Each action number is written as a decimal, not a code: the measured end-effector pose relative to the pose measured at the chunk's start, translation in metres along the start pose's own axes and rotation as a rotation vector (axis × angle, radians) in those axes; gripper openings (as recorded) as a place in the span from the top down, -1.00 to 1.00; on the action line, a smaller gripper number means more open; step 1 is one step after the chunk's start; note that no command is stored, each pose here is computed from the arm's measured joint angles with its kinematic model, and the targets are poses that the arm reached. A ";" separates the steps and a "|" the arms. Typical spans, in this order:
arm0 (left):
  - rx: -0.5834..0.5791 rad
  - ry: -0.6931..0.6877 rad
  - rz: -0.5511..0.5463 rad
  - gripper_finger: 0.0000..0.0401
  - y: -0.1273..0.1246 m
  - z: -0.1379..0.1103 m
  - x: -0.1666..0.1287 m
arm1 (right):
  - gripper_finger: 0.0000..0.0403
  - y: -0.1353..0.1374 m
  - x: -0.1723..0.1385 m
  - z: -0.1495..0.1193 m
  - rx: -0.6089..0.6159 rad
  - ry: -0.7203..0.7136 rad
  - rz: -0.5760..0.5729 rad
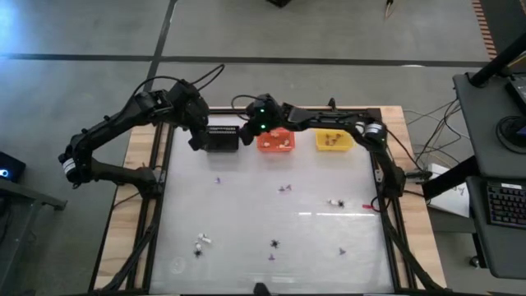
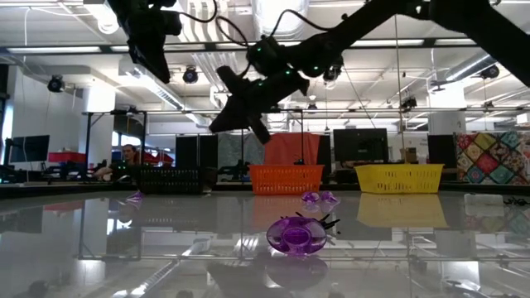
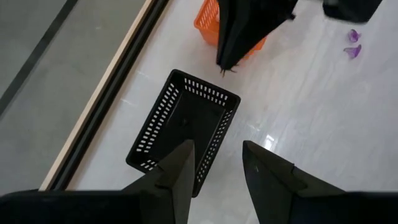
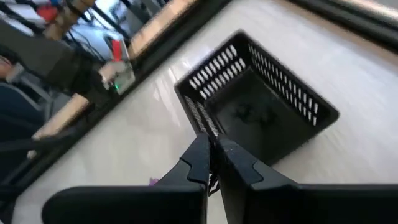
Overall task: Sort Halloween decoration
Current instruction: Put the spider toy into the black bin, then put the skeleton toy into the orange bin
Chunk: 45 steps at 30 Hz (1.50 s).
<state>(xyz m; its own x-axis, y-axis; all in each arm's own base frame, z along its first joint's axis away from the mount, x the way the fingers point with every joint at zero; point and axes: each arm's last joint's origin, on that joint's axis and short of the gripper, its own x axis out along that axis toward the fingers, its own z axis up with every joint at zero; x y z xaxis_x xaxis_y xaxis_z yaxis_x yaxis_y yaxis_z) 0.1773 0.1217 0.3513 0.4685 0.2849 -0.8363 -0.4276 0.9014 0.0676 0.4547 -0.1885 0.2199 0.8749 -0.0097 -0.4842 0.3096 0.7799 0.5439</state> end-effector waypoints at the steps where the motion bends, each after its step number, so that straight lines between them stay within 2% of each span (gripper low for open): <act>1: 0.002 0.000 0.000 0.41 0.000 0.000 0.000 | 0.95 -0.001 0.004 0.001 -0.005 0.015 -0.005; 9: 0.009 0.002 -0.001 0.41 0.000 0.000 0.000 | 0.95 -0.007 0.031 0.014 -0.057 0.070 -0.033; 17: 0.023 0.008 -0.002 0.41 0.000 -0.001 0.000 | 0.95 -0.023 0.051 0.019 0.004 0.183 0.006; 28: 0.022 0.021 -0.004 0.41 0.000 -0.002 0.000 | 0.94 -0.029 0.065 0.018 -0.022 0.232 -0.008; 40: 0.016 0.020 -0.004 0.41 0.000 -0.002 0.000 | 0.60 -0.029 0.066 0.018 -0.041 0.228 -0.011; 45: 0.015 0.024 -0.005 0.41 0.000 -0.002 0.000 | 0.49 -0.030 0.060 0.021 -0.011 0.248 -0.027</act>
<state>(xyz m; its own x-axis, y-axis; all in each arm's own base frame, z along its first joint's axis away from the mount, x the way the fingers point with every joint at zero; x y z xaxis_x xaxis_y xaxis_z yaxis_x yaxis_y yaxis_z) 0.1757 0.1206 0.3500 0.4517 0.2730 -0.8494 -0.4134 0.9077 0.0719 0.5058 -0.2253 0.1887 0.7478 0.1221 -0.6525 0.3263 0.7884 0.5215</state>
